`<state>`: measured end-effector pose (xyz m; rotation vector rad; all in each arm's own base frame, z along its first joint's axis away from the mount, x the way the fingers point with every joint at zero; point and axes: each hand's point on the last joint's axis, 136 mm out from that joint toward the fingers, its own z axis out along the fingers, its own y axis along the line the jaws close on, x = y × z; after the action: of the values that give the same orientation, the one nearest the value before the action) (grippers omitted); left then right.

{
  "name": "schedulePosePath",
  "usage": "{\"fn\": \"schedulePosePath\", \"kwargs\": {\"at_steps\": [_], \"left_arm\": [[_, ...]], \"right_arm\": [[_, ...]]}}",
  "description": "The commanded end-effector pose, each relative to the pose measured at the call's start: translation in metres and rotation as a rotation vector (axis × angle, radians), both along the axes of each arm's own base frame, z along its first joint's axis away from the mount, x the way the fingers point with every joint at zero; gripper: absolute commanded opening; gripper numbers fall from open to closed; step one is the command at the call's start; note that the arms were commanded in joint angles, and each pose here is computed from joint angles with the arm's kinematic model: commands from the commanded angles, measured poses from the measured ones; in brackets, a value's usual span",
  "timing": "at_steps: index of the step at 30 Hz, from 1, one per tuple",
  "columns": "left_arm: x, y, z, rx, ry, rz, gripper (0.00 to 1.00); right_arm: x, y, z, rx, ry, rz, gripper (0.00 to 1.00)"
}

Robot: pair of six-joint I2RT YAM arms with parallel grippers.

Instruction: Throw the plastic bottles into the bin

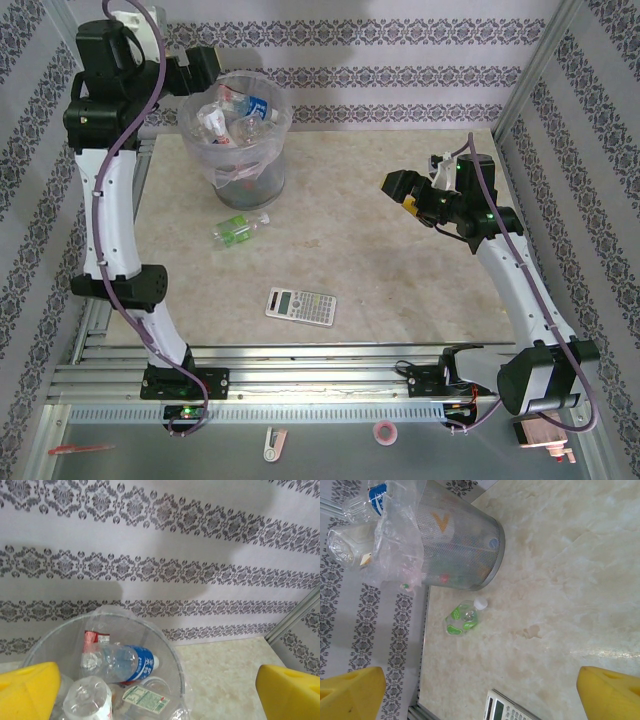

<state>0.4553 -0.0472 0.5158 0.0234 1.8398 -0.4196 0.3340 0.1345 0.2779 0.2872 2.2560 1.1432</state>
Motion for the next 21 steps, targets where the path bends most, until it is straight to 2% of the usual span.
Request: {"fn": "schedulePosePath", "kwargs": {"at_steps": [1, 7, 13, 21], "left_arm": [[-0.021, 0.001, -0.007, -0.005, 0.029, 0.024, 1.00], [-0.069, -0.003, -0.048, -0.045, 0.050, 0.007, 1.00], [-0.104, -0.008, -0.144, -0.050, 0.232, -0.017, 1.00], [-0.130, -0.026, -0.249, 0.043, 0.409, -0.190, 1.00]], "right_arm": [[-0.001, 0.001, -0.001, 0.001, -0.005, 0.010, 0.98], [0.001, 0.001, -0.005, -0.001, 0.009, 0.010, 0.98], [0.006, 0.005, -0.003, 0.002, 0.010, 0.027, 0.98], [0.004, 0.008, -0.003, 0.004, 0.013, 0.039, 0.98]]}}
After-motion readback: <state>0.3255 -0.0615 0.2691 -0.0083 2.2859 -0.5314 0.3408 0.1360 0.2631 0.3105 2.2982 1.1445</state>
